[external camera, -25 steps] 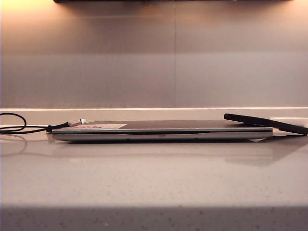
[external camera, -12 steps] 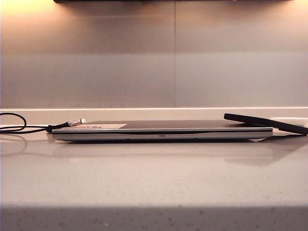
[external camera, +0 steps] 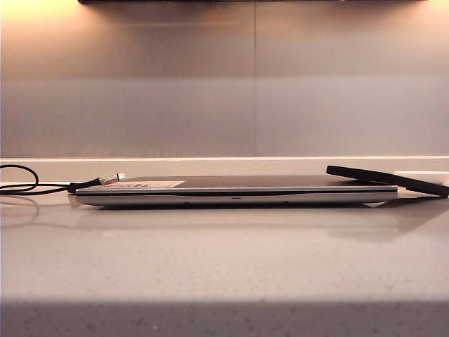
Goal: Pick up the charging cable and the phone, plug the charging cable into the charging port on the phone, and finally place them back on the table.
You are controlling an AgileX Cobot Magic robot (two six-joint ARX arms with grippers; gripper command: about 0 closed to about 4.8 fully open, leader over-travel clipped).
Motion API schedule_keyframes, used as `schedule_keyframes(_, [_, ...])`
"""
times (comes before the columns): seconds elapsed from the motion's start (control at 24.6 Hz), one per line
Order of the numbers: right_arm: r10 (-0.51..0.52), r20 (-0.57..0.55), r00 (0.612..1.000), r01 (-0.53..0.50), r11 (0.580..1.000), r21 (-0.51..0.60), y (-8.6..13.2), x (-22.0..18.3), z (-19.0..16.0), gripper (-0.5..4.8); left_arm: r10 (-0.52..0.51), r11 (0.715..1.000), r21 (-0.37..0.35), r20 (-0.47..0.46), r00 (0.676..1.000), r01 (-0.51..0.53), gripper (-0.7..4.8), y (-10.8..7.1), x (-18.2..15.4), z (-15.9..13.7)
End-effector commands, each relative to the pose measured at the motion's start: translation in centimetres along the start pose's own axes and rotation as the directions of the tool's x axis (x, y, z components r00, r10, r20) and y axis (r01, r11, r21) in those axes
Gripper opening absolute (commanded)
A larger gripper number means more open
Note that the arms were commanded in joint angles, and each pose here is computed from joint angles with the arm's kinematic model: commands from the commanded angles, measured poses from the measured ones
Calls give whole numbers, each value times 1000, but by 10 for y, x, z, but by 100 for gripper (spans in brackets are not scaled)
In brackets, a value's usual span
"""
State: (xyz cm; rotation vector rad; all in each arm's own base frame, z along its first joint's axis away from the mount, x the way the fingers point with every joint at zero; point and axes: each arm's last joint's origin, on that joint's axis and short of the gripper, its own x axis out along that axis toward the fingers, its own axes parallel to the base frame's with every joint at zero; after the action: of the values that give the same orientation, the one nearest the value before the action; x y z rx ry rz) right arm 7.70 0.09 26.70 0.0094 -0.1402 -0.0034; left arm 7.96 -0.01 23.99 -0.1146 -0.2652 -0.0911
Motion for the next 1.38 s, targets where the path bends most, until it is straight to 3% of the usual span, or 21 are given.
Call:
schedule_keyframes(0.04, [7, 12, 1000, -7, 1000, -3, 1, 7, 20, -2, -3, 1000, -8, -6, 1000, 3, -6, -1, 5, 8])
schedule_keyframes(0.2, [61, -10, 998, -61, 998, -3, 3, 18, 36, -2, 2, 1000, -12, -51, 999, -3, -6, 0, 17, 16])
schedule_keyframes(0.28, [141, -34, 989, -141, 990, 0, 5, 30, 47, -2, 10, 1000, -8, -117, 993, -11, -6, 1, 32, 19])
schedule_keyframes(0.45, [178, -63, 982, -177, 984, 6, 7, 40, 51, -2, -22, 1000, -6, -197, 980, 21, -6, -2, 50, 18])
schedule_keyframes(0.73, [319, -99, 943, -318, 948, 23, 24, 47, 48, -2, -244, 963, 27, -342, 907, 269, -6, -36, 82, -8])
schedule_keyframes(0.85, [437, -123, 891, -442, 897, -19, 40, 45, 45, -2, -314, 932, 29, -437, 843, 362, -6, -51, 89, -27])
schedule_keyframes(1.02, [480, -184, 858, -491, 871, -22, 52, 39, 40, -2, -347, 896, 76, -492, 798, 437, -6, -60, 92, -40])
schedule_keyframes(1.18, [533, -252, 807, -555, 832, -18, 62, 32, 33, -2, -360, 867, 118, -521, 774, 483, -6, -65, 92, -46])
schedule_keyframes(1.26, [586, -298, 754, -629, 775, -68, 69, 26, 29, -2, -357, 852, 148, -538, 763, 502, -6, -64, 92, -48])
schedule_keyframes(1.38, [613, -332, 716, -676, 727, -115, 74, 20, 26, -2, -354, 847, 153, -553, 754, 509, -6, -64, 91, -49])
